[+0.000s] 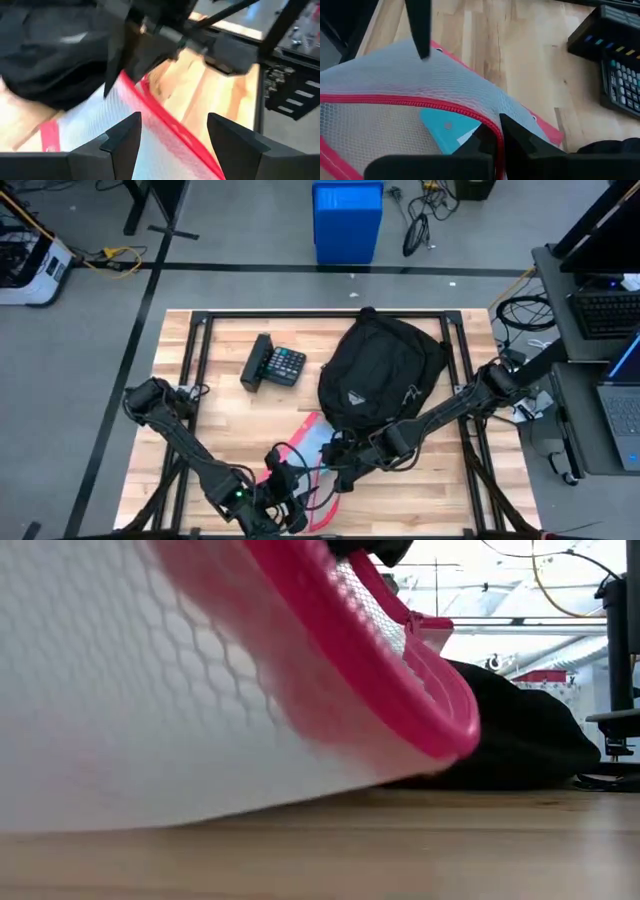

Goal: Unpack backpack
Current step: Remove the black pen from the white zip bag

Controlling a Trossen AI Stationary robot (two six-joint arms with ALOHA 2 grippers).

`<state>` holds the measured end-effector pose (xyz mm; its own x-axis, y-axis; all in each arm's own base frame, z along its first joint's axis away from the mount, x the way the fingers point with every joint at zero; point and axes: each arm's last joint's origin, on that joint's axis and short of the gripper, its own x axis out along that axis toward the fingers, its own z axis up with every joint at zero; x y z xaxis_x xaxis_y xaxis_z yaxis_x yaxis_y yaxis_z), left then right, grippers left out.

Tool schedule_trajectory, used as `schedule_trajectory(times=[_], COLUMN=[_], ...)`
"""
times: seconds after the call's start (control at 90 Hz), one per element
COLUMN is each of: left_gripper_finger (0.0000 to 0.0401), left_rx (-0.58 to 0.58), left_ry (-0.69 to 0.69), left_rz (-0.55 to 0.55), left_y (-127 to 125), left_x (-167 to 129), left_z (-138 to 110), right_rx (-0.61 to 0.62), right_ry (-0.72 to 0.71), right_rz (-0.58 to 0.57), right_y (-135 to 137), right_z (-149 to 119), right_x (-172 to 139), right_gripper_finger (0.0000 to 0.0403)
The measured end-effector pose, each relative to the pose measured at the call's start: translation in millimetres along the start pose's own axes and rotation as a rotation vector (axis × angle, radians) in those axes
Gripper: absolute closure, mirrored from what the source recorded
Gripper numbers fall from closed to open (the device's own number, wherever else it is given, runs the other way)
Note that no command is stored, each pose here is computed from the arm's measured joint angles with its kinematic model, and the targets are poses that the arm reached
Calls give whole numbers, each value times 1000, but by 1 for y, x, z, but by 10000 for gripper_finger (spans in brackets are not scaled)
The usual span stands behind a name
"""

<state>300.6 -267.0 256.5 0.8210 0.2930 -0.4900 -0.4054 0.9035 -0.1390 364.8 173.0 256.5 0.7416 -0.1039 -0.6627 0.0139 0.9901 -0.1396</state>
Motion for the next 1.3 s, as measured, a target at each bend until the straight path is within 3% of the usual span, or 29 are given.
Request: schedule_trajectory(times=[0.3,0.711,0.822,0.967,1.111,1.3], left_gripper_finger=[186,188,213,273,327,360], left_rx=[-55,8,22,45,22,92], left_ry=[21,133,214,300,300,229], left_rz=[33,181,249,304,205,-75], left_y=[2,30,41,49,37,-4], left_x=[22,40,37,33,20,-12], left_z=[-4,-1,-6,-11,-13,-8], right_rx=[-1,6,8,13,43,26], right_ry=[1,6,17,26,41,90], right_rz=[0,8,16,33,23,-34], right_y=[0,4,5,6,4,-1], right_z=[0,-2,-3,-4,-5,-10], right_x=[0,-1,-1,-2,-1,0], right_gripper_finger=[403,403,403,403,403,403])
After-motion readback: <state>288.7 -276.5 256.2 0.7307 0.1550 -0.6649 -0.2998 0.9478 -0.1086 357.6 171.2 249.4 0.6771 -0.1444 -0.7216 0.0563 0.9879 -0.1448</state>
